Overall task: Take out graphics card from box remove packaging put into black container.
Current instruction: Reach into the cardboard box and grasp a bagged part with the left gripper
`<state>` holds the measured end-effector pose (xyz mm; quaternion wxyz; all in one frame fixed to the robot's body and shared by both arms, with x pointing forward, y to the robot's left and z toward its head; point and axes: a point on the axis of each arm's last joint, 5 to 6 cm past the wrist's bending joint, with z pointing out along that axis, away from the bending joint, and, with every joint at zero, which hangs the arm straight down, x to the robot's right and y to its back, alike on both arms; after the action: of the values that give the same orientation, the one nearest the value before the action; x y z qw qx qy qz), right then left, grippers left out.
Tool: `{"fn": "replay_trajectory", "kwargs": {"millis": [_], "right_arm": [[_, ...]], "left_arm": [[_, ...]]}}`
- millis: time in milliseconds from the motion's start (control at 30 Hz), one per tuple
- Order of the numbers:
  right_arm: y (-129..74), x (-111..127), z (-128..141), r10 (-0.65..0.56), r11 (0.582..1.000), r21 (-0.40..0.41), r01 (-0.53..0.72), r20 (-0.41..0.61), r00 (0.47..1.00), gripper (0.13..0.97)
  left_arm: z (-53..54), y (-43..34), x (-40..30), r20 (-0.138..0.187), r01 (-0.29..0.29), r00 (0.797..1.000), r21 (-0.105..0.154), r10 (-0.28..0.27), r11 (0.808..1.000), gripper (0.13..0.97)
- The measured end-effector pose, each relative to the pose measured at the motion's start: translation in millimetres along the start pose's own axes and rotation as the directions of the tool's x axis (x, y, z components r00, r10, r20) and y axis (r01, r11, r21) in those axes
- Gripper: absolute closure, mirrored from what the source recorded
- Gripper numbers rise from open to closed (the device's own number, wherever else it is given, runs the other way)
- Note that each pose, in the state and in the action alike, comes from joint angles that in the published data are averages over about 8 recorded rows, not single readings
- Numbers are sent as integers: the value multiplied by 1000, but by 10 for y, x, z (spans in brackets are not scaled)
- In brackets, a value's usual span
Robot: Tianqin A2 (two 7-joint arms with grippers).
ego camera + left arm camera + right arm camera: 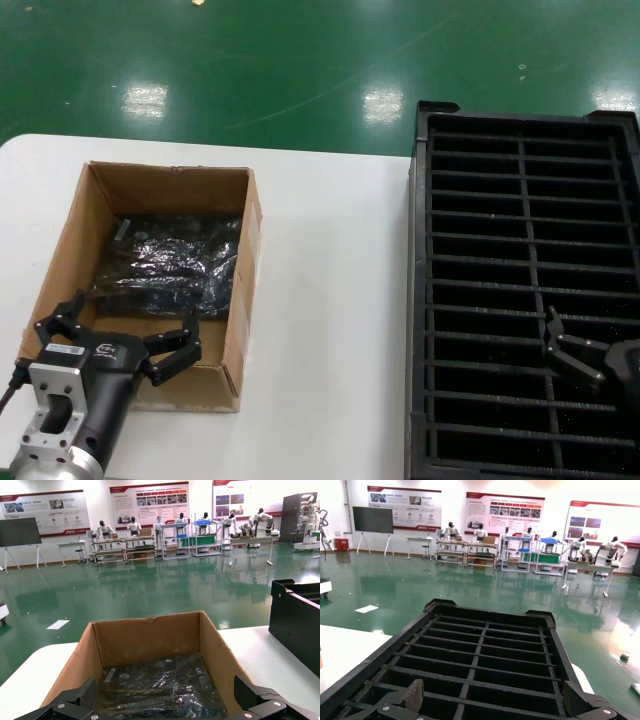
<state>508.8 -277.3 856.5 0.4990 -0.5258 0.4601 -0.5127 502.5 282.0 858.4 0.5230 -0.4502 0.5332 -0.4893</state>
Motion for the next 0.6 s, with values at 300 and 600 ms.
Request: {"fn": "replay_trajectory", "kwargs": {"millis": [300,600], "right_arm": [[0,0,0,0,1000,0,0,0,1000,130],[0,0,0,0,1000,0,0,0,1000,130]], "left_arm": [[0,0,0,0,0,1000,0,0,1000,132],[85,-141,-124,33,-39,999,32,38,999,132]]}}
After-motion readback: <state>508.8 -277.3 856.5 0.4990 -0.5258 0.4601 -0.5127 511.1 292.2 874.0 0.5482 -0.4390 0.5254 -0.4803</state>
